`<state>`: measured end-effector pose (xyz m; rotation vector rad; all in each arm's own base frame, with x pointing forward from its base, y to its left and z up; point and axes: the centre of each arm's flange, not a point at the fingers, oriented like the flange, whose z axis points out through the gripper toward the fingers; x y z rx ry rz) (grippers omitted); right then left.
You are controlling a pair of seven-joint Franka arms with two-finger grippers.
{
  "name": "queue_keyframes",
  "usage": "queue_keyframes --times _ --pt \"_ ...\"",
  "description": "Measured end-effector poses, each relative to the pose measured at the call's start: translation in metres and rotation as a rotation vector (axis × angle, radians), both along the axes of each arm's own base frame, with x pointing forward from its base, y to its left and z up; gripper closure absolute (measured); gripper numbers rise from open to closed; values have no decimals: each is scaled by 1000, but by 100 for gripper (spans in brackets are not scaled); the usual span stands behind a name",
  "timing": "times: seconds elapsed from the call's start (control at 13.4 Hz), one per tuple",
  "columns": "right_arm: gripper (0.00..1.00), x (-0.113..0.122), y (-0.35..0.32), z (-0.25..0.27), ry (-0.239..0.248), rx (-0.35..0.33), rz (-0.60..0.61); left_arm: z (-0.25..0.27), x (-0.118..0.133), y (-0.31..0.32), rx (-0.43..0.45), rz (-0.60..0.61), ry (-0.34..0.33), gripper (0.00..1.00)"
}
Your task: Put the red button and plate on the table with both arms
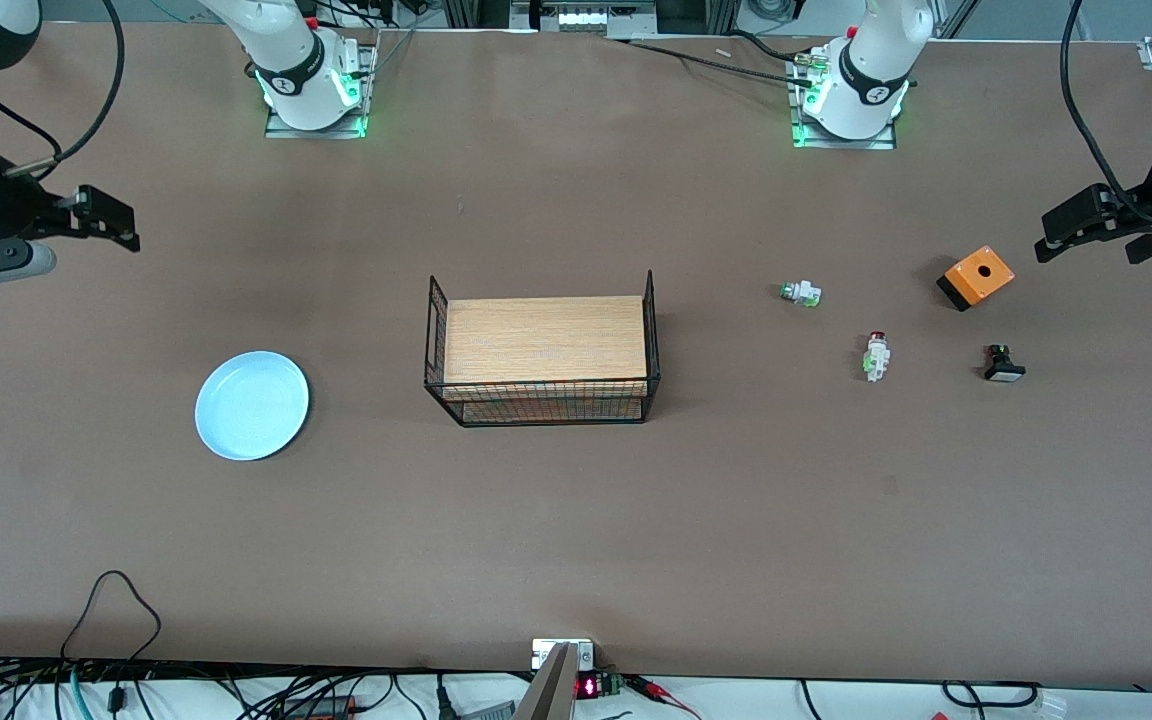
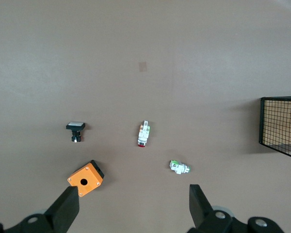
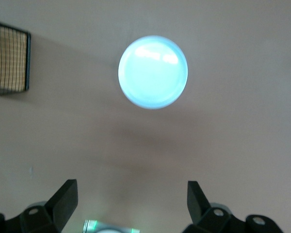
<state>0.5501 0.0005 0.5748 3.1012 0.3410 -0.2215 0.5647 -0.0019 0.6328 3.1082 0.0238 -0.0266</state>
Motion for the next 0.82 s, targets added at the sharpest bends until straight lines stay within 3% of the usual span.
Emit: queue_keyframes --times 0.07,0.37,0.82 --pt "0 -5 -1 7 31 -1 -4 0 0 0 0 0 1 0" --pt "0 -1 -3 3 70 -3 -12 0 0 1 0 2 1 0" --pt "0 6 -5 0 74 -17 -14 0 0 2 0 3 0 0"
